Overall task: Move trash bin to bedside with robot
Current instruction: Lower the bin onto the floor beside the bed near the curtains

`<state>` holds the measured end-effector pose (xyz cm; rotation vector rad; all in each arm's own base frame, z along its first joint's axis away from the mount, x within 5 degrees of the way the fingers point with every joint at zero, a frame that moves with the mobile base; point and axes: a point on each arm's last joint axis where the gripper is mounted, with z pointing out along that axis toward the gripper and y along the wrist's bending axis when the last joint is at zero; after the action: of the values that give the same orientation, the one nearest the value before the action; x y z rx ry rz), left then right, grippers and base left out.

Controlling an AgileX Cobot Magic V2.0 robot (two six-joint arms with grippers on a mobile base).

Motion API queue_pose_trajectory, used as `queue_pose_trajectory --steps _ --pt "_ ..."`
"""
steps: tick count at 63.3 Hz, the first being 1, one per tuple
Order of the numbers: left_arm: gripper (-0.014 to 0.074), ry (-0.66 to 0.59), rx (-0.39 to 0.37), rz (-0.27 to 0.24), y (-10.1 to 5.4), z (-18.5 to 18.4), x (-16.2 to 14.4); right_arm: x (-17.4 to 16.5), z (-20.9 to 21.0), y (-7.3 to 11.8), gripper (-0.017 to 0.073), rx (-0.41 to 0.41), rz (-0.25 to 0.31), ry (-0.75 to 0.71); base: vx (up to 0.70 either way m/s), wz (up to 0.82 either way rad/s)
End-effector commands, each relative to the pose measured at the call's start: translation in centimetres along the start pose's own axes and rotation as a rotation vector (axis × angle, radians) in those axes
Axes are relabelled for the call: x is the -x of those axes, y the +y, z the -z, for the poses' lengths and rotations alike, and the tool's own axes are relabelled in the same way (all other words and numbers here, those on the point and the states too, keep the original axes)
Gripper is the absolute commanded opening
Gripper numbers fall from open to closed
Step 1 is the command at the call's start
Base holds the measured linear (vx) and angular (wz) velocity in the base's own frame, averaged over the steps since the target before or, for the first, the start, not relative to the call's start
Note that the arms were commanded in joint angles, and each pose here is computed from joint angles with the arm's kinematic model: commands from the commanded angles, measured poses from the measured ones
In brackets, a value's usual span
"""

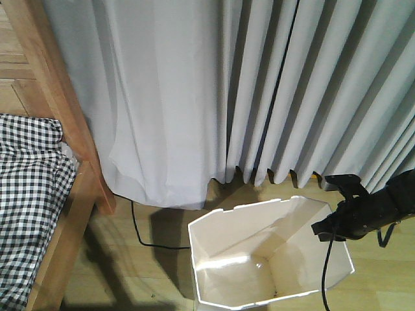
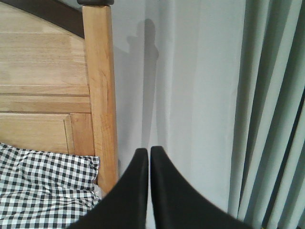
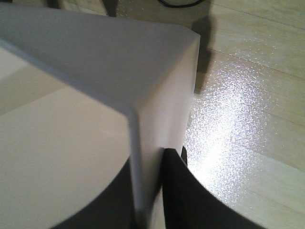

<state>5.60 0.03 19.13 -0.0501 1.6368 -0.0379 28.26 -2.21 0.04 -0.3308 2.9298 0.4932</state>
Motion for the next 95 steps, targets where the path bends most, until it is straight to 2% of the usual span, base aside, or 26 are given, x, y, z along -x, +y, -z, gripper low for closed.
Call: queue_pose_trajectory --steps 1,48,55,61,79,87,95 --pt "-0.0006 -0.054 -0.007 0.017 0.0 -0.1 -0.2 1.3 1.9 1.5 -0.0006 0.134 -0.011 -0.072 -0.01 0.00" --pt "-0.0006 -0.054 -0.007 0.017 0.0 -0.1 -0.2 1.3 1.9 1.5 -0.0006 0.135 -0.012 -0.072 0.00 0.00" --pt "-0.0006 -0.054 -0.007 0.017 0.0 -0.1 -0.2 1.4 1.9 1.2 -0.0006 0.102 0.002 -0.076 0.00 0.00" --pt "-0.0006 -0.054 -0.007 0.017 0.0 -0.1 -0.2 1.6 1.9 1.3 -0.0006 0.112 -0.075 -0.096 0.00 0.00" --pt "-0.0006 -0.054 -0.007 0.017 0.0 -0.1 -0.2 5.1 0.6 -0.7 -0.0006 0.095 -0.163 -0.180 0.00 0.00" --pt "-0.0006 -0.054 -0.007 0.017 0.0 -0.1 -0.2 6.7 -0.3 -1.7 -0.0006 0.103 -0.170 -0.201 0.00 0.00" --pt "-0.0006 -0.054 -0.007 0.017 0.0 -0.1 -0.2 7.7 -1.8 -2.2 -0.0004 0.173 -0.158 -0.201 0.00 0.00"
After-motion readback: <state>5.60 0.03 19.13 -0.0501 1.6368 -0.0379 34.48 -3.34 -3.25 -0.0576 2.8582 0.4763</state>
